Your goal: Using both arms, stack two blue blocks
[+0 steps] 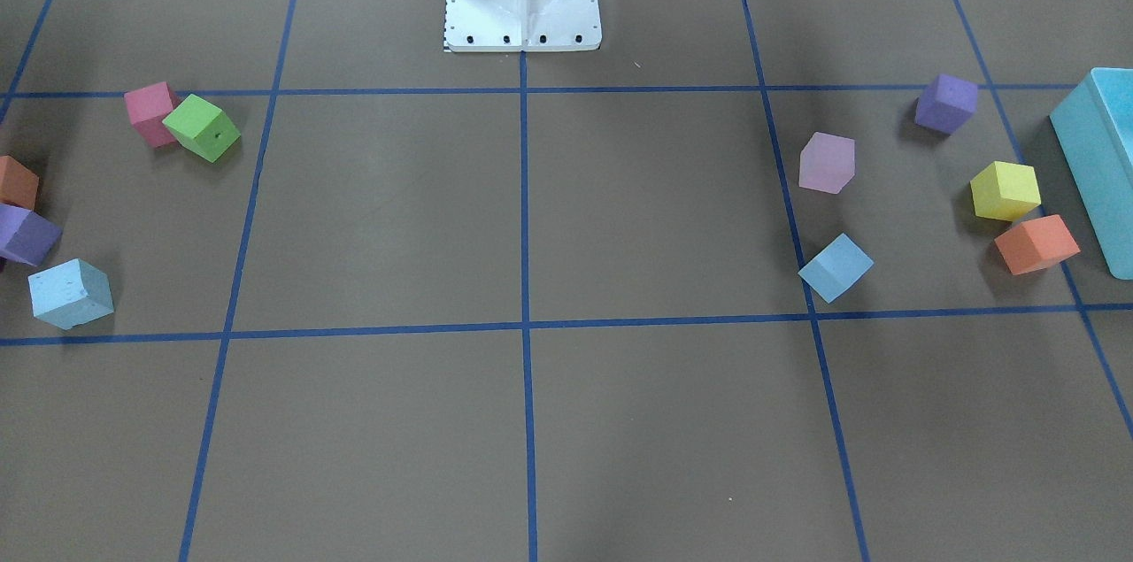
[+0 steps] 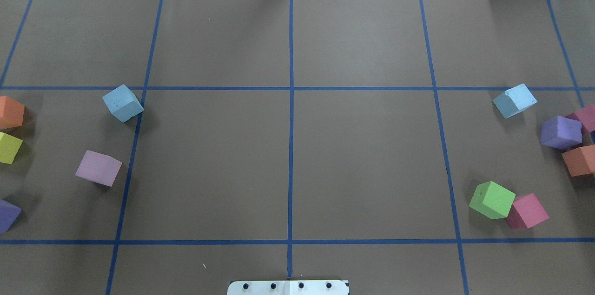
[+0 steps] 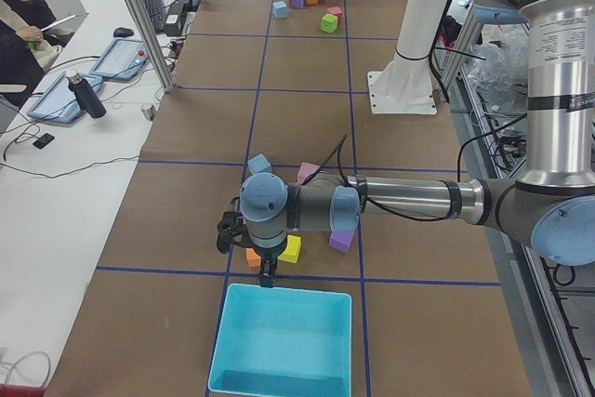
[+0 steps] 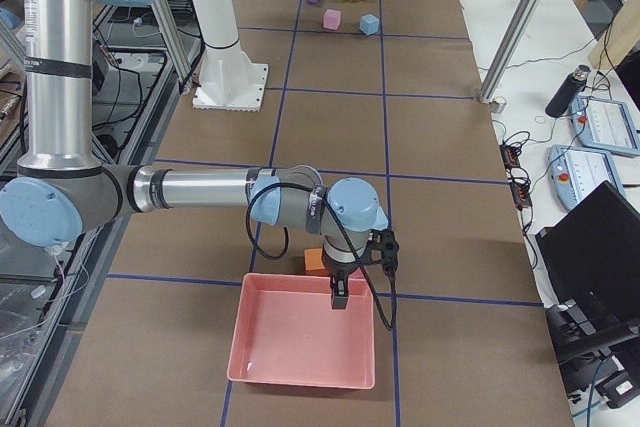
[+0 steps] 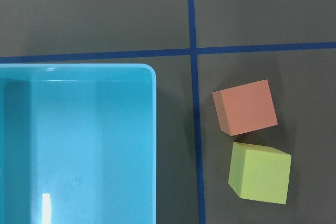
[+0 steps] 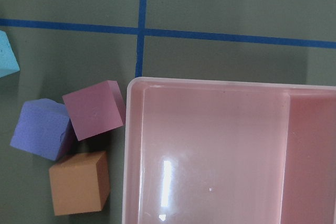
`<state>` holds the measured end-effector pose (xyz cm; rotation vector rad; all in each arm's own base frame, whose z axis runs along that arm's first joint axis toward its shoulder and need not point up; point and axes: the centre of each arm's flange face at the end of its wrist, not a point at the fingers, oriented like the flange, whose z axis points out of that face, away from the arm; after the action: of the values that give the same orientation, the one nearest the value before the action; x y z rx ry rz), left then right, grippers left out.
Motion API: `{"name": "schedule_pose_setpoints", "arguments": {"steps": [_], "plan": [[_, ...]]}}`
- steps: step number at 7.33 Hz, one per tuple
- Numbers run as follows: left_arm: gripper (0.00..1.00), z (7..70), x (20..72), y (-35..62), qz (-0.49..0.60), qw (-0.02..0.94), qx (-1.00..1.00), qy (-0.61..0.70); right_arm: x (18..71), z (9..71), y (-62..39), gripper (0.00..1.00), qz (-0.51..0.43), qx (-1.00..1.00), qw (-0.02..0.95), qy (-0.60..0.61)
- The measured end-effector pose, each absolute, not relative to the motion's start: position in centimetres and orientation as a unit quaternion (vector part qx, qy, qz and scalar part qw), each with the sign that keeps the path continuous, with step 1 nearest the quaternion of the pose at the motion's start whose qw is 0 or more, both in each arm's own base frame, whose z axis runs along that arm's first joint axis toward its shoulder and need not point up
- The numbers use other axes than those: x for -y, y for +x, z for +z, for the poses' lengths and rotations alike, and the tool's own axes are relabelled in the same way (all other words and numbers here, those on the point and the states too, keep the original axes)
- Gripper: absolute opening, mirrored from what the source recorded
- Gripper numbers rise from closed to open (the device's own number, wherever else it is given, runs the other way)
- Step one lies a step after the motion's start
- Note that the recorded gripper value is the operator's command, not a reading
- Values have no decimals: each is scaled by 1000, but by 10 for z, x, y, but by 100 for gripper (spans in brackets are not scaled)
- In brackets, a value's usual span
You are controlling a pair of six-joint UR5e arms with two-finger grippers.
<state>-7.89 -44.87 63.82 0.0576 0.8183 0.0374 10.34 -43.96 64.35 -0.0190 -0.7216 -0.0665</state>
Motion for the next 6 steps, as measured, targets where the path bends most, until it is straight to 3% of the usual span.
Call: {"name": "schedule_pose_setpoints", "arguments": {"steps": [6], "plan": [[98, 604, 462, -78, 46, 916, -391, 79, 449, 600, 102, 99, -33, 360, 932, 27]]}}
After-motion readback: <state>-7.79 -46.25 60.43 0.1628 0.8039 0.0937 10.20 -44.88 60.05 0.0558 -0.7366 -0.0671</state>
